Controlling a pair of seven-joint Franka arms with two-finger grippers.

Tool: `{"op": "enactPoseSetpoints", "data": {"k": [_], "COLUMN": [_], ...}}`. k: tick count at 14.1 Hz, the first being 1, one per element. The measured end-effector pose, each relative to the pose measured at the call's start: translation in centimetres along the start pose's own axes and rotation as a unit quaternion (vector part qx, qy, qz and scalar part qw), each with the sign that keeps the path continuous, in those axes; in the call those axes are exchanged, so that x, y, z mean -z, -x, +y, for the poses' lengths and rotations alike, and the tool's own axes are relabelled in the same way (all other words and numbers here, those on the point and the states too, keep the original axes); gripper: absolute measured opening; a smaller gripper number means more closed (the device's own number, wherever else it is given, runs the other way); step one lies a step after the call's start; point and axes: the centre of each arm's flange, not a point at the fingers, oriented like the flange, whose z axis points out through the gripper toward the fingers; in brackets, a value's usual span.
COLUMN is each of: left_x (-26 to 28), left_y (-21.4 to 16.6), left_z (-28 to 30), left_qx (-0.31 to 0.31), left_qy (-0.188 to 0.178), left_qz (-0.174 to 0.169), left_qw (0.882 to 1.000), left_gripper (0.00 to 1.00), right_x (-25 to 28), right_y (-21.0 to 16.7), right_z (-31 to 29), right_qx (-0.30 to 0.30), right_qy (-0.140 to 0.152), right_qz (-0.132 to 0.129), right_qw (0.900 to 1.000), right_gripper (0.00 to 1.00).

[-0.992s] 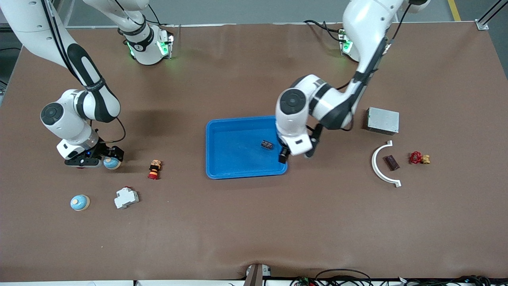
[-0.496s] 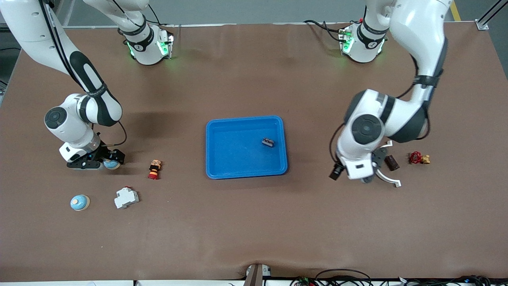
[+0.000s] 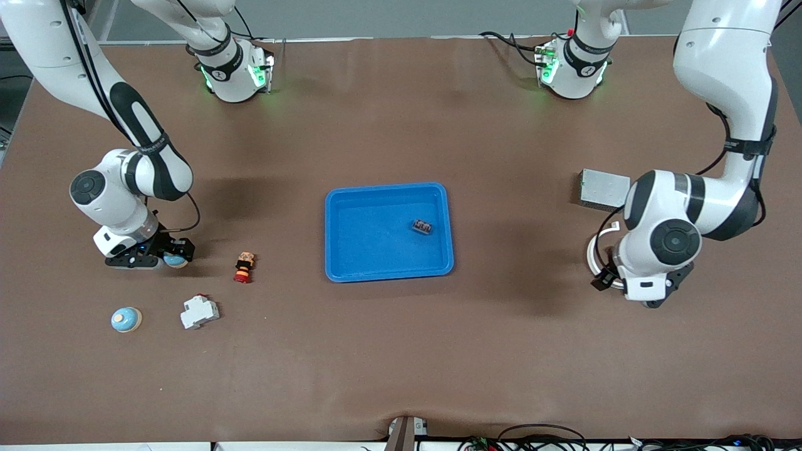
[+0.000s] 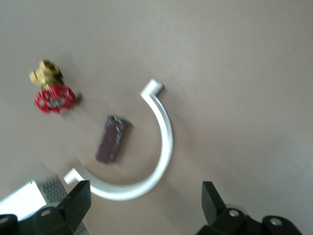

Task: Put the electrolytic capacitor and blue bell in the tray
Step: 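Move the left gripper to the second capacitor while the right gripper lifts, then grasp the second capacitor while the right gripper carries the bell to the tray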

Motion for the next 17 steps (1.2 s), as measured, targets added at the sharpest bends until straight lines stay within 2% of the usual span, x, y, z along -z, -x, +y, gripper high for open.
{"op": "enactPoseSetpoints", "data": {"k": [2, 4, 6, 10, 16, 17], "left_x": [-1.1, -2.7, -4.5, -7.5, -10.5, -10.8], "left_y": [-1.2, -1.6, -1.4, -1.6, 0.1, 0.1], "left_z": [-0.9, -1.5, -2.4, -4.0, -4.8, -5.0], "left_qx": [-0.021, -0.040, -0.062, -0.068, -0.086, -0.088], "left_qy": [0.001, -0.007, -0.017, 0.001, 0.008, 0.006], "left_qz": [-0.004, -0.014, -0.028, -0.028, -0.018, -0.017], "left_qw": [1.000, 0.999, 0.998, 0.997, 0.996, 0.996], "left_gripper": [1.00, 0.96, 0.81, 0.78, 0.71, 0.63], "right_x": [1.5, 5.4, 10.3, 16.6, 16.5, 16.3], "right_y": [-1.2, -2.5, -2.8, -1.0, 2.3, 2.9], "right_z": [-1.4, -4.5, -8.8, -18.4, -27.8, -29.4], "right_qx": [-0.010, -0.034, -0.064, -0.122, -0.194, -0.202], "right_qy": [-0.007, -0.011, -0.011, -0.008, -0.002, -0.004], "right_qz": [-0.026, -0.055, -0.069, -0.069, -0.071, -0.067], "right_qw": [1.000, 0.998, 0.996, 0.990, 0.978, 0.977], "right_gripper": [0.68, 0.68, 0.68, 0.68, 0.68, 0.68]}}
